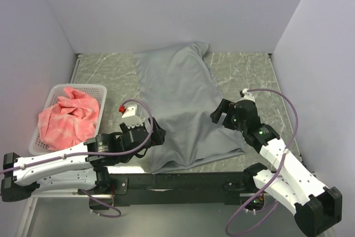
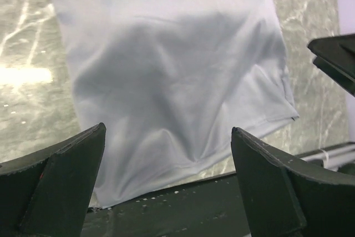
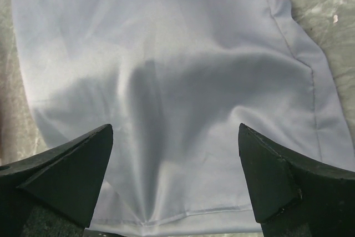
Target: Put the pillow into the pillowcase
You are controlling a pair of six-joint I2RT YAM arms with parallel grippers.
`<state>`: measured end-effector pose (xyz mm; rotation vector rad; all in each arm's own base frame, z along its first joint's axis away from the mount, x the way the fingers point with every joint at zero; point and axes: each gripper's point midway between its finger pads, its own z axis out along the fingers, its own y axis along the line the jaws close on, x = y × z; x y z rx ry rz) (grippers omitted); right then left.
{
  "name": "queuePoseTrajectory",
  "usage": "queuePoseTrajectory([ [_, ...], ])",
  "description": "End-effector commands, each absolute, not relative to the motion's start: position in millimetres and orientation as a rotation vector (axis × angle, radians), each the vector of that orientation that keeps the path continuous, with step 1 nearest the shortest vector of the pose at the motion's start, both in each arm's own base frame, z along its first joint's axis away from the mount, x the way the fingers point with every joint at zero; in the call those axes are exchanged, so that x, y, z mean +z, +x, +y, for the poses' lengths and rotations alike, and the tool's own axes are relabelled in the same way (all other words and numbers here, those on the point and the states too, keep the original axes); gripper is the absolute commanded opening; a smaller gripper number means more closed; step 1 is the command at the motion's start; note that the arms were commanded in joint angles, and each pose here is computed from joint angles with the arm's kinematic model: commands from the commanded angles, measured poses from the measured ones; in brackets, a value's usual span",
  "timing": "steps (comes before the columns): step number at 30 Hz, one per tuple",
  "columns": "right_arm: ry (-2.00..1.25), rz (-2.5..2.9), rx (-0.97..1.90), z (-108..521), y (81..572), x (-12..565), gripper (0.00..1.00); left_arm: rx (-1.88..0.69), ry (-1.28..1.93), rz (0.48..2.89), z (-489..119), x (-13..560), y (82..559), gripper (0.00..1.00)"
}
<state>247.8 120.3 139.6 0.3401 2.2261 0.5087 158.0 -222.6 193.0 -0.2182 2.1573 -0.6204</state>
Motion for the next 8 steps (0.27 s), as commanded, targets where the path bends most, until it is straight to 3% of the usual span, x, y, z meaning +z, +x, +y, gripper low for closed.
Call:
queuePoseTrajectory([
  [1,0.288,2.193,0.478,119.2,256.3,147.7,1.0,-0.605,-0.325,2.111,-207.7,193.8,164.6,0.99],
  [8,0.27,2.176,0.458,116.6,257.7,154.8,1.0,-0.611,-0.313,2.089,-207.0,198.8,166.4,0.99],
])
